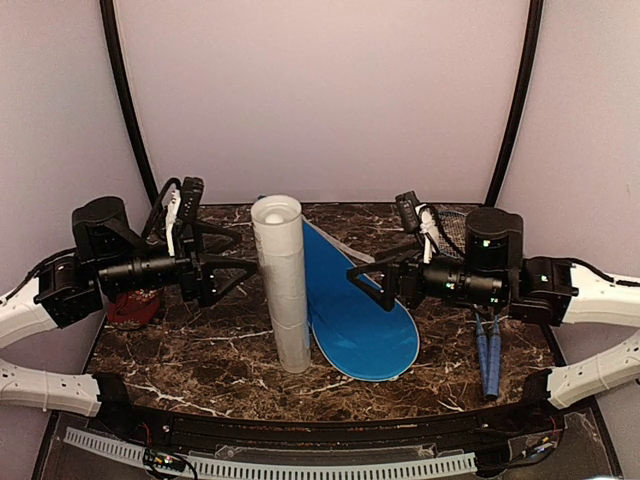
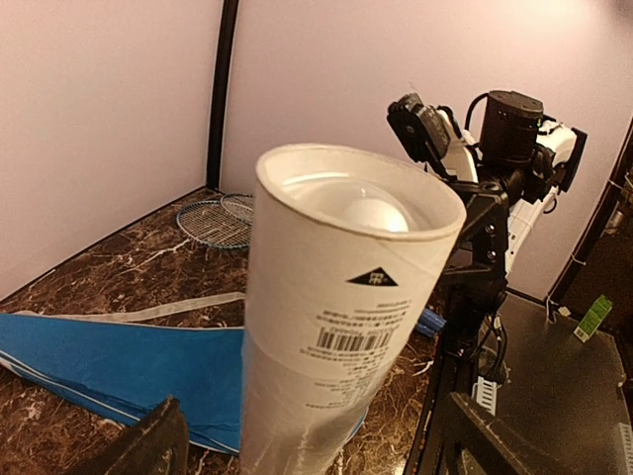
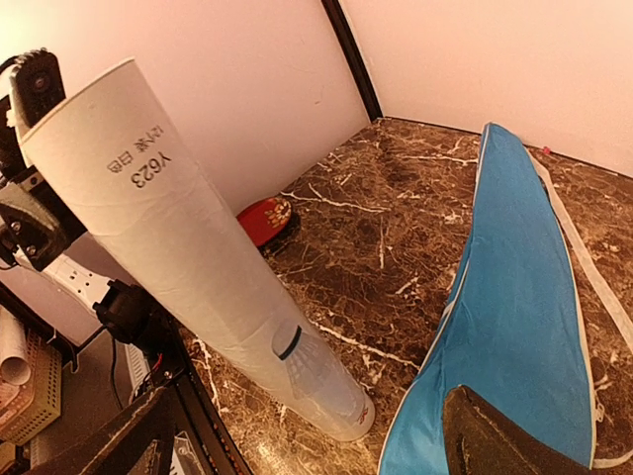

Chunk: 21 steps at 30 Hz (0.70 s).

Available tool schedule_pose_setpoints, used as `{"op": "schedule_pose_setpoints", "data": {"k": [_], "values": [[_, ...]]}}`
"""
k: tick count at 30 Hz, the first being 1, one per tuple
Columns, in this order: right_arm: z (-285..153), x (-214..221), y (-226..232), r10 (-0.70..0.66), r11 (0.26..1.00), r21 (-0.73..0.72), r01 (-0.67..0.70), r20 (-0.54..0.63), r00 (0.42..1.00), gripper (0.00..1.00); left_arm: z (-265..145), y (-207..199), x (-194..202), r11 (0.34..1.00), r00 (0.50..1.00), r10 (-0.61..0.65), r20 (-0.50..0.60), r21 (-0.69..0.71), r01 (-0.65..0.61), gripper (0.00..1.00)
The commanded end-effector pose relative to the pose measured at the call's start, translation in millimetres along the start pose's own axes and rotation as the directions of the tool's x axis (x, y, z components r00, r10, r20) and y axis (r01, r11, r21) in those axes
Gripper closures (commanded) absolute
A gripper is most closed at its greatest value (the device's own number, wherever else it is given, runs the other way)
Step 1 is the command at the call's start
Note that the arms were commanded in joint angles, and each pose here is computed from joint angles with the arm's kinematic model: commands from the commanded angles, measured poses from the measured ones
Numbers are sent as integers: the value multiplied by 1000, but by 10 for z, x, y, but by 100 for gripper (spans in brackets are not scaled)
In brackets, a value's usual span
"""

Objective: Pack up the badminton gear
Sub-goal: Pick up the shuttle tube from the center of the board.

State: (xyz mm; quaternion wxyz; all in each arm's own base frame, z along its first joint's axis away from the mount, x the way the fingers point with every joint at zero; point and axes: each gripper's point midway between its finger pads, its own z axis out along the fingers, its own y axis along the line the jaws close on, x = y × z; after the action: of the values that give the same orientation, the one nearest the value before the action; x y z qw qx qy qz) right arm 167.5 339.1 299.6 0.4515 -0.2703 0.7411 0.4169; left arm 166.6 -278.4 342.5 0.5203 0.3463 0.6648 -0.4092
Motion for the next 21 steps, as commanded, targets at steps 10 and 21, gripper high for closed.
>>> {"op": "schedule_pose_setpoints", "data": {"k": [10,21], "values": [[-51,-157,-102,60,998,-14,-59,111,992,5,423,-186,-182,988,981,152,121,-15,-151,7],[2,-177,-114,65,998,-15,-64,120,991,6,566,-105,-174,991,984,126,122,-53,-121,5]]}}
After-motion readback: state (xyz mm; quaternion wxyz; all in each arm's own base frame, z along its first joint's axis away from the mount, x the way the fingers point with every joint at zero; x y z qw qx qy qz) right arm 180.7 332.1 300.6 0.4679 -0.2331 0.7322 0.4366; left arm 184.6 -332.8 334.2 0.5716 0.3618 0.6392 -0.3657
